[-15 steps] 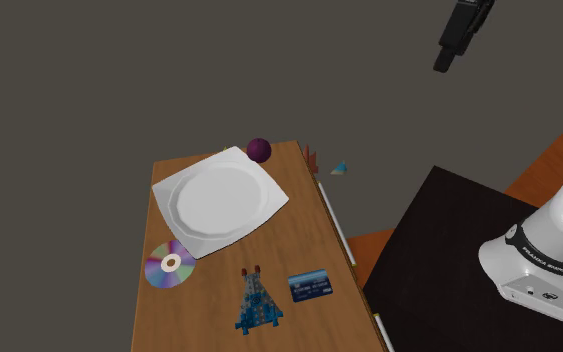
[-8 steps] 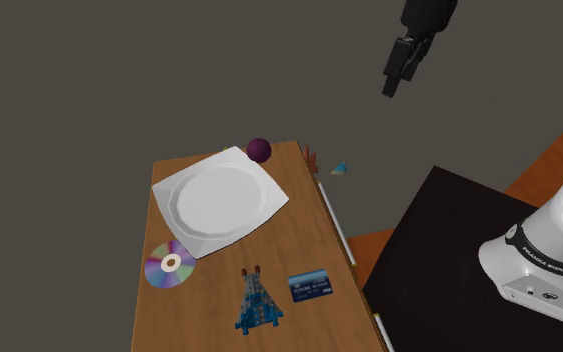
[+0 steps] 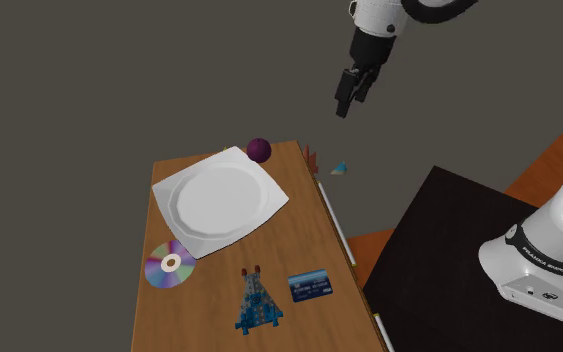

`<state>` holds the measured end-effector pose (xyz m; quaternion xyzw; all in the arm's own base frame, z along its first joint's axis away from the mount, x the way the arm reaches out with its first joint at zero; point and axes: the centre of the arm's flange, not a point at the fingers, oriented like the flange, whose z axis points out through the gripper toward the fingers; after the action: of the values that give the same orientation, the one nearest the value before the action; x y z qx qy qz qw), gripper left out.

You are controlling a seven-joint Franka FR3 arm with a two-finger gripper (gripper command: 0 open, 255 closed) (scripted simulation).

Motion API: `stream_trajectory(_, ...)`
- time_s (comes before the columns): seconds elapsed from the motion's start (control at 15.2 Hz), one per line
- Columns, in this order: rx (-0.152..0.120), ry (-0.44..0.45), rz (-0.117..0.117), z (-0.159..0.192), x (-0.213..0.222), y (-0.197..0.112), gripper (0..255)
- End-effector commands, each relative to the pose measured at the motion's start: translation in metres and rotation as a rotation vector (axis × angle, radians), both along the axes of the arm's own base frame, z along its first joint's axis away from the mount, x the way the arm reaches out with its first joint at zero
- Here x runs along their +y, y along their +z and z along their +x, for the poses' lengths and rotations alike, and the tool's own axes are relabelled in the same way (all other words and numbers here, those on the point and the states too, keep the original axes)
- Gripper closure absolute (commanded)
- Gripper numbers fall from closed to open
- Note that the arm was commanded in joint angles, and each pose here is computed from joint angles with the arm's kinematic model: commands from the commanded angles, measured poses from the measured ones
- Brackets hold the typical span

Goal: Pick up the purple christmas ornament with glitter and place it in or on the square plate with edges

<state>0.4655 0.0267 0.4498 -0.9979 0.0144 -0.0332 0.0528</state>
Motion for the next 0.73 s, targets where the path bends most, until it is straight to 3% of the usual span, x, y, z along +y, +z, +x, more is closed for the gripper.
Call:
stream_trajectory(0.0, -0.010, 0.007, 0.009, 0.018, 0.008, -0.017, 0)
stream_trajectory(0.66, -0.053, 0.044, 0.055, 0.111, 0.037, -0.097, 0)
